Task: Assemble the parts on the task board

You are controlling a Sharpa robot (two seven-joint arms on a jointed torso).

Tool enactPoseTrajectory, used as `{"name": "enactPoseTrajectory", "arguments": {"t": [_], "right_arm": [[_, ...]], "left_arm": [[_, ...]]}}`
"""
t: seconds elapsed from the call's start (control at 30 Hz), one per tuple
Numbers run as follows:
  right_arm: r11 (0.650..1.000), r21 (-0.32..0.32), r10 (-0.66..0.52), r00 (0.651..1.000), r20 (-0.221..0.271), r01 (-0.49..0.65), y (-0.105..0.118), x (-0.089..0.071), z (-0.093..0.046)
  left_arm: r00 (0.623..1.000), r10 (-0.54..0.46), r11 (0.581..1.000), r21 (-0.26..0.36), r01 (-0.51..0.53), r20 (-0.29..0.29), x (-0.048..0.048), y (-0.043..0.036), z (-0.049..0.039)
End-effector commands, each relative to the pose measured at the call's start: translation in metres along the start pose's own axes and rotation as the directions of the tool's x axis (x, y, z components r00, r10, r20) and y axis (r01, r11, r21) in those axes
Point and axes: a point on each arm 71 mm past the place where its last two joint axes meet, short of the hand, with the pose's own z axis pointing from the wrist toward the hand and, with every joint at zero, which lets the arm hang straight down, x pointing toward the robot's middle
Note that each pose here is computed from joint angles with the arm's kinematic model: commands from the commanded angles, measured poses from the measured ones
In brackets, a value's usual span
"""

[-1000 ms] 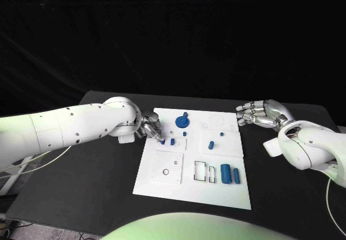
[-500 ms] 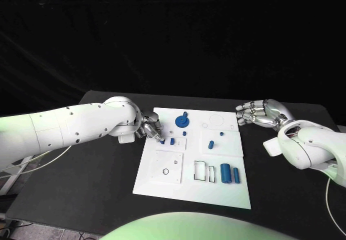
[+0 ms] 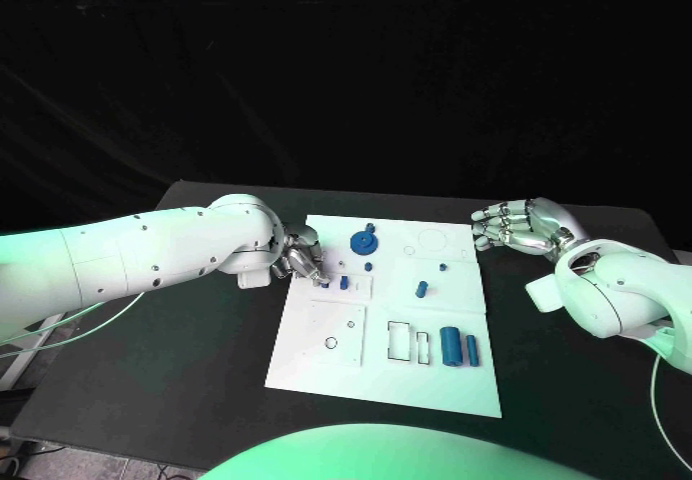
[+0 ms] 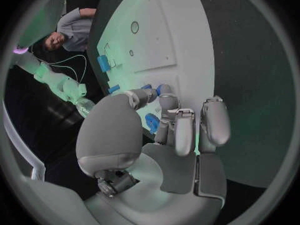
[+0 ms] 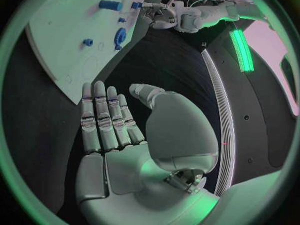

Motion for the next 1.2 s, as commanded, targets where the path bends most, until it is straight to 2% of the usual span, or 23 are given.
{"name": "enactPoseTrajectory", "arguments": {"t": [0.03, 0.4, 0.87, 1.2], "right_arm": [[1.0, -0.01, -0.002, 1.0, -0.015, 0.002, 0.0009, 0.0018, -0.0001], [1.0, -0.01, -0.002, 1.0, -0.015, 0.002, 0.0008, 0.0015, -0.0004], [1.0, -0.009, -0.002, 1.0, -0.014, 0.002, 0.0006, 0.001, -0.0008], [1.0, -0.009, -0.002, 1.0, -0.014, 0.002, 0.0004, 0.0008, -0.0008]], "left_arm": [[1.0, -0.011, 1.0, 0.002, 0.011, -0.011, 0.004, -0.0023, 0.002], [0.999, -0.027, 0.999, -0.027, 0.028, 0.023, 0.0003, 0.0008, 0.0035], [1.0, -0.026, 0.998, -0.053, 0.026, 0.006, 0.0006, 0.004, 0.0039], [0.999, -0.035, 0.998, -0.056, 0.036, 0.022, -0.0011, 0.0062, 0.0033]]}}
